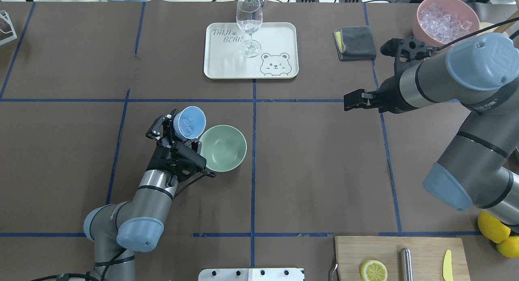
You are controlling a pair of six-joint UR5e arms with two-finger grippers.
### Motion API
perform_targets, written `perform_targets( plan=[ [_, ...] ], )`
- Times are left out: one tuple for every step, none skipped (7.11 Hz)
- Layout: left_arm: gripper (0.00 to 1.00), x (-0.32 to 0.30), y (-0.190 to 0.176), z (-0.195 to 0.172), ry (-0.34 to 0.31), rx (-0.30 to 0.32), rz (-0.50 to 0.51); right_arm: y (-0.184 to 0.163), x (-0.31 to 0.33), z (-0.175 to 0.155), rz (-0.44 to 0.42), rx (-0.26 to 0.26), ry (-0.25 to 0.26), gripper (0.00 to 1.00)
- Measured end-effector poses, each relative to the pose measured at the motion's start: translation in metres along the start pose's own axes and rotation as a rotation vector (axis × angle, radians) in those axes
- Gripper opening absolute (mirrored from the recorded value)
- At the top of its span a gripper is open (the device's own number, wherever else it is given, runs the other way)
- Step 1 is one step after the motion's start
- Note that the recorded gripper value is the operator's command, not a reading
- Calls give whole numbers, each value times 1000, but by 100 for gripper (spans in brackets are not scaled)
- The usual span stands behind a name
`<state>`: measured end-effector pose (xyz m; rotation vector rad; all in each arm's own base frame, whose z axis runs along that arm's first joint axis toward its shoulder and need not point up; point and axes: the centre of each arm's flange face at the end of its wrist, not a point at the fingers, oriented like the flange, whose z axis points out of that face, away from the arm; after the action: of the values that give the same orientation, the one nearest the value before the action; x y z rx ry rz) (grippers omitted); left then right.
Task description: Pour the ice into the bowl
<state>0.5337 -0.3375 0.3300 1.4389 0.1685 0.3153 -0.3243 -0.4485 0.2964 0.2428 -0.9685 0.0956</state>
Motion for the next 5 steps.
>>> perform_targets(
  plan=[
    [0,0,-1,0,-4,1,63,0,-1,0,-1,-1,-2,100],
    [0,0,-2,0,-13,2,132,0,-2,0,-1,-1,-3,100],
    [0,0,-5,-1,-23,3,208,0,-2,0,1,-1,-3,100],
    [0,1,-7,-1,-28,4,265,0,-2,0,2,-1,-4,100],
    [0,1,-7,-1,-32,3,312,0,-2,1,2,-3,-3,100]
  ],
)
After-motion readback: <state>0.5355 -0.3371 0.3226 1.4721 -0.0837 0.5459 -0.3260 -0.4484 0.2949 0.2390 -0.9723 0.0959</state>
